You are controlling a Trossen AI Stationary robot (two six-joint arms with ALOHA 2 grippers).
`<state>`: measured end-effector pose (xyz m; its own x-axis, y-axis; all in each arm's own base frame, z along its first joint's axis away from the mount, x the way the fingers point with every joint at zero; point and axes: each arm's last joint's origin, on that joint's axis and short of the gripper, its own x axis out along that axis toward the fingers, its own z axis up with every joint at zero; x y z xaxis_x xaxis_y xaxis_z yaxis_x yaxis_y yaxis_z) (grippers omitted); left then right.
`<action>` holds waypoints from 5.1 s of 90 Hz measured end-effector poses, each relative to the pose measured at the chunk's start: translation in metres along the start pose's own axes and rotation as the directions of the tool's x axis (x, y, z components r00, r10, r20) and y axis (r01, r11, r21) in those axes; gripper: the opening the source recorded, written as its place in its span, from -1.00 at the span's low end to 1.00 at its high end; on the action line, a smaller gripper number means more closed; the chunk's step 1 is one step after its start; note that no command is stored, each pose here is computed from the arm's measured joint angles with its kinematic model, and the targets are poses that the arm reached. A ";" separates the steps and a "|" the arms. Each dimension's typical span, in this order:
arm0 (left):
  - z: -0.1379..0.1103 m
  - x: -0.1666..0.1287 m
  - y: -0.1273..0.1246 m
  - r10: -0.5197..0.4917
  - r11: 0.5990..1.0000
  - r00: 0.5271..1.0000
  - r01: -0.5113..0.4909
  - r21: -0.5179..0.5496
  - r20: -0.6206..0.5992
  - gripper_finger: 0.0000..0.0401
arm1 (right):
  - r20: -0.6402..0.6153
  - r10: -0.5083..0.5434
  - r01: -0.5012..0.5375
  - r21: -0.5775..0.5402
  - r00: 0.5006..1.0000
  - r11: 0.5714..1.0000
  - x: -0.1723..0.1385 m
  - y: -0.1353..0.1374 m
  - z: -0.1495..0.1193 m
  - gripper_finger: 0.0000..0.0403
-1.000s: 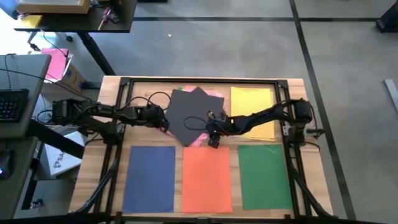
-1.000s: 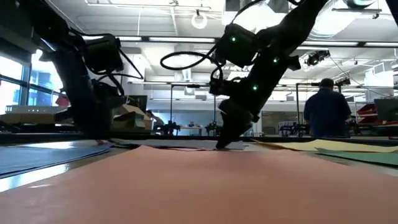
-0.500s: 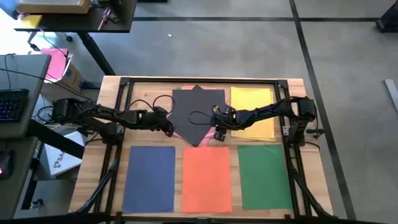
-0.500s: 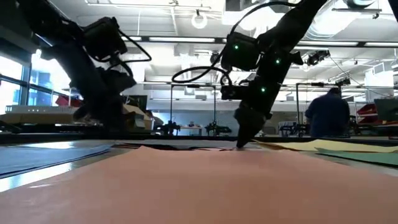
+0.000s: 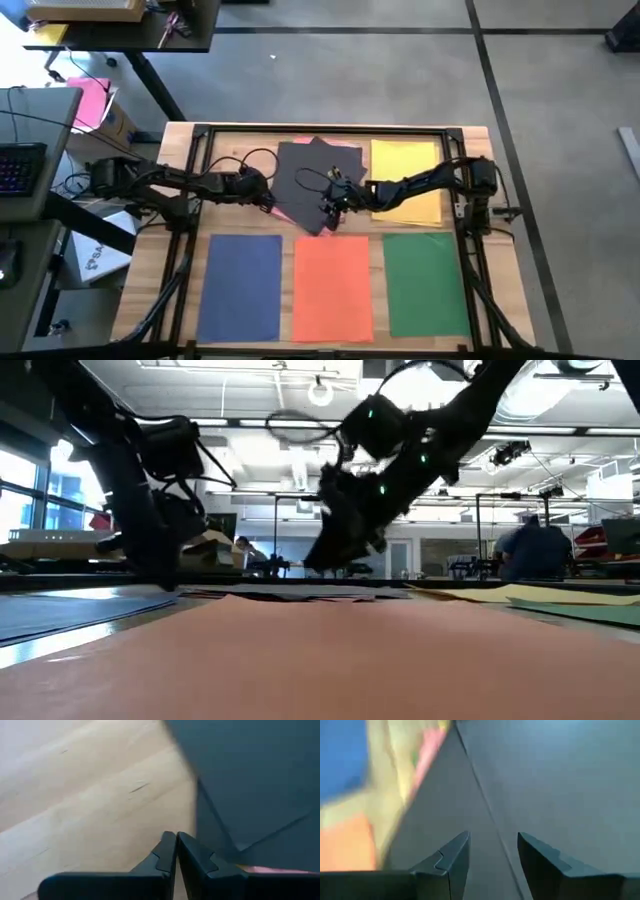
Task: Organize paper
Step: Adjust the colored papers, then put the black paper to the top left of the table
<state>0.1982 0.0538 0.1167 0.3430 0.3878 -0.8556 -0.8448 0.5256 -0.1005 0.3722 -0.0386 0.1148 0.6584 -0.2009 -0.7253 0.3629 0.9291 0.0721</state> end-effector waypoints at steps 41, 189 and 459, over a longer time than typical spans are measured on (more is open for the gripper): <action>-0.009 0.006 -0.036 -0.239 0.970 0.970 0.236 0.053 0.050 -0.97 | -0.214 -0.121 0.096 -0.124 0.969 0.988 -0.016 -0.007 -0.015 -0.26; 0.003 0.047 -0.052 -0.492 0.851 0.863 0.451 0.268 0.111 -1.00 | 0.068 -0.062 0.091 -0.591 0.996 0.802 0.017 -0.005 -0.003 -0.25; -0.004 -0.011 -0.088 -0.499 0.418 0.856 0.102 0.903 0.134 -1.00 | 0.124 0.052 -0.014 -0.287 0.991 0.958 -0.053 0.046 0.017 -1.00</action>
<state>0.2672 -0.0001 0.1327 0.7705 0.1711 -0.6141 0.0527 0.9429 0.3289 0.3652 0.0093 0.1682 0.7530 -0.1896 -0.6301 0.1489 0.9818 -0.1175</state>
